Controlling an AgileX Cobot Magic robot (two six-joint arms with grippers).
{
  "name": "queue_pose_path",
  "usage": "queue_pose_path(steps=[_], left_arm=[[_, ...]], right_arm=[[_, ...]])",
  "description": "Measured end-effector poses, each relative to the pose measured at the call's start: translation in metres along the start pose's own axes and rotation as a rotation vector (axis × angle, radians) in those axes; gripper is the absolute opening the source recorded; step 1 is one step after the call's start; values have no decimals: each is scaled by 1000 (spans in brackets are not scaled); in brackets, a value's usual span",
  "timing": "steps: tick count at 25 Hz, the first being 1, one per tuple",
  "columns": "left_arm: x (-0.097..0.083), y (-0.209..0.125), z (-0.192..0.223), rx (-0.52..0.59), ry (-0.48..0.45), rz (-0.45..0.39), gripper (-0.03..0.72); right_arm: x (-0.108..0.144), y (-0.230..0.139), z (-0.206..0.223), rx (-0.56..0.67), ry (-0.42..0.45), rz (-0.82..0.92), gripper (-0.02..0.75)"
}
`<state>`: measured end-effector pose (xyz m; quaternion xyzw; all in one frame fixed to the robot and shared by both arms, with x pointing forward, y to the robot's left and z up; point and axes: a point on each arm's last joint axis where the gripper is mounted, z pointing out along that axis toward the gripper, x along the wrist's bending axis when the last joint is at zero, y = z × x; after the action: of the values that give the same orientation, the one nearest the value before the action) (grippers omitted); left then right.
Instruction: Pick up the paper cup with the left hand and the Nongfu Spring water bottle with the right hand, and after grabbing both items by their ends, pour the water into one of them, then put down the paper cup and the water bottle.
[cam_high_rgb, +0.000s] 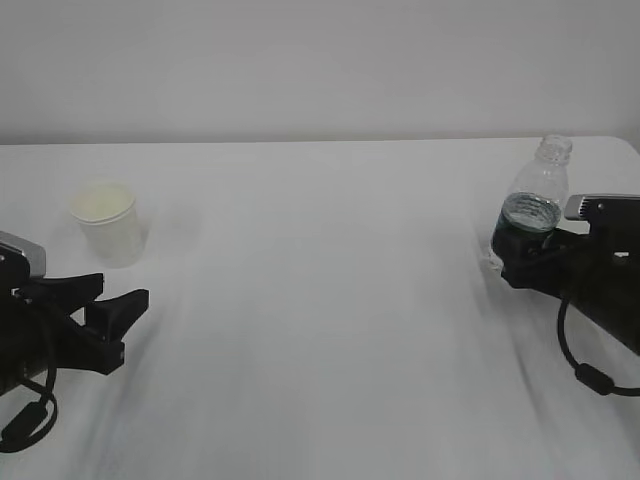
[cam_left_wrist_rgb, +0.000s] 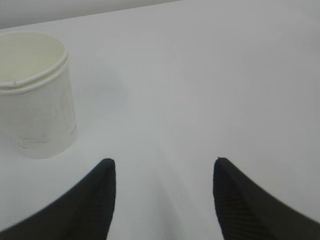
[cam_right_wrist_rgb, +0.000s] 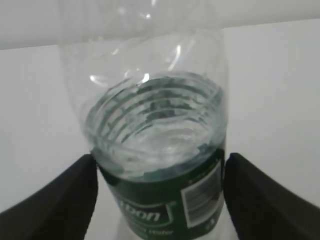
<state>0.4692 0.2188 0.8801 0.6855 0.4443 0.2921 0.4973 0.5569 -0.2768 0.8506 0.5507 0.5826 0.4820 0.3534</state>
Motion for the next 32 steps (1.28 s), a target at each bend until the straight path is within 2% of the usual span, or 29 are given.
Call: queue_pose_path(steps=[12,28,32], left_arm=[[0,0,0,0,-2,1,441],[0,0,0,0,-2,1,441],[0,0,0,0,-2,1,441]], right_arm=[[-4,-2,24,-25,2,-1,594],[-5,2,34,-51,4,-5,594],[-5,2,34,-51,4,-5,566]])
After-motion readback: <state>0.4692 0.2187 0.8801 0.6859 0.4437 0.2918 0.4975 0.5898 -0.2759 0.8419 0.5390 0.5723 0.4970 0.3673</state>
